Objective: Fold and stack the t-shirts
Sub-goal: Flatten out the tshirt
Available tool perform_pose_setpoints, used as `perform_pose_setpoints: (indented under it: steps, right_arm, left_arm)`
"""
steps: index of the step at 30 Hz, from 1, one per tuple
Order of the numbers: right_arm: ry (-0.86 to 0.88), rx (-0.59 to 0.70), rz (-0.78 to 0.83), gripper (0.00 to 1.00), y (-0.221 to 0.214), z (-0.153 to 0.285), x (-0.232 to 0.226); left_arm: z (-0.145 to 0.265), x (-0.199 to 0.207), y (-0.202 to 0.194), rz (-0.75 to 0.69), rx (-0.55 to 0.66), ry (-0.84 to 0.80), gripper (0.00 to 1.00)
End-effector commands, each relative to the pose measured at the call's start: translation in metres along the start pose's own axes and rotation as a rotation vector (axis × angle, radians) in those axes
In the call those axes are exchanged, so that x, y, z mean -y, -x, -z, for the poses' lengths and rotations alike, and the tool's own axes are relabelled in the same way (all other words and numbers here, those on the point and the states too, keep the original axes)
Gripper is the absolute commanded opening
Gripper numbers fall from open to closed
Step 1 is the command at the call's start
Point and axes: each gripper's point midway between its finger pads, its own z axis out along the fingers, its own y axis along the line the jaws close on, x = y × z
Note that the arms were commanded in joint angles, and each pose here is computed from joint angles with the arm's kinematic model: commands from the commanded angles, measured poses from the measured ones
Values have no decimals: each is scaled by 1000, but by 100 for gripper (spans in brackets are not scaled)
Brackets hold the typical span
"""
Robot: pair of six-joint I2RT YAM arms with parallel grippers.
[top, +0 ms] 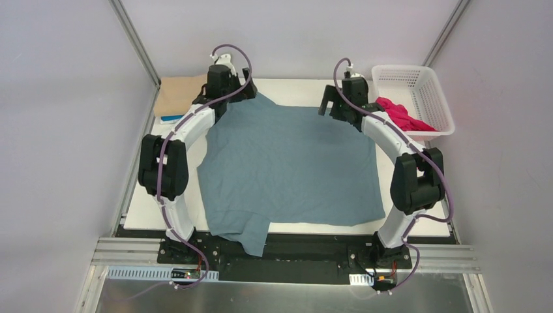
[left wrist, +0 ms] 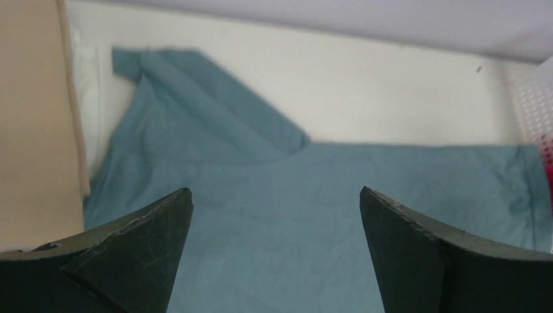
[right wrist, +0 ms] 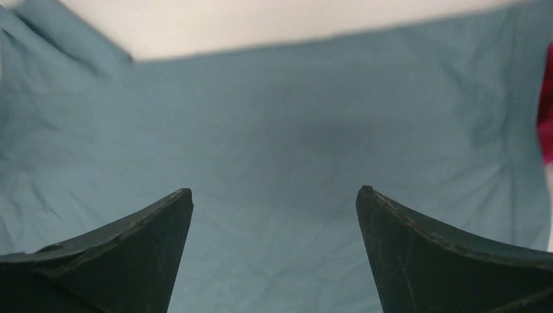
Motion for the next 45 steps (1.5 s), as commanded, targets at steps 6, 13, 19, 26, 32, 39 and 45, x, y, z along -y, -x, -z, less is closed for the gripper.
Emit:
perform_pose_setpoints:
  steps: [6, 13, 19, 26, 32, 39, 45]
  right_arm:
    - [-180, -203, -108, 100, -90, 3, 49]
    - [-255, -278, -196, 99, -115, -14, 88]
    - [-311, -340, -256, 99, -119, -34, 111]
    - [-356, -397, -292, 99, -110, -54, 131]
    - [-343, -383, -300, 99, -86, -77, 138]
    - [-331, -346, -297, 99, -61, -95, 141]
    - [-269, -309, -291, 99, -34, -87, 125]
  left_arm:
    - [40, -69, -112, 120, -257, 260, 99]
    - [32, -110, -140, 180, -332, 340, 99]
    - [18, -122, -162, 193, -390, 366, 99]
    - [2, -141, -168, 220, -411, 414, 99]
    - [-20, -146, -164, 256, -418, 408, 99]
    - [-37, -146, -152, 276, -412, 399, 99]
    - [-44, -119, -115, 278, -381, 282, 99]
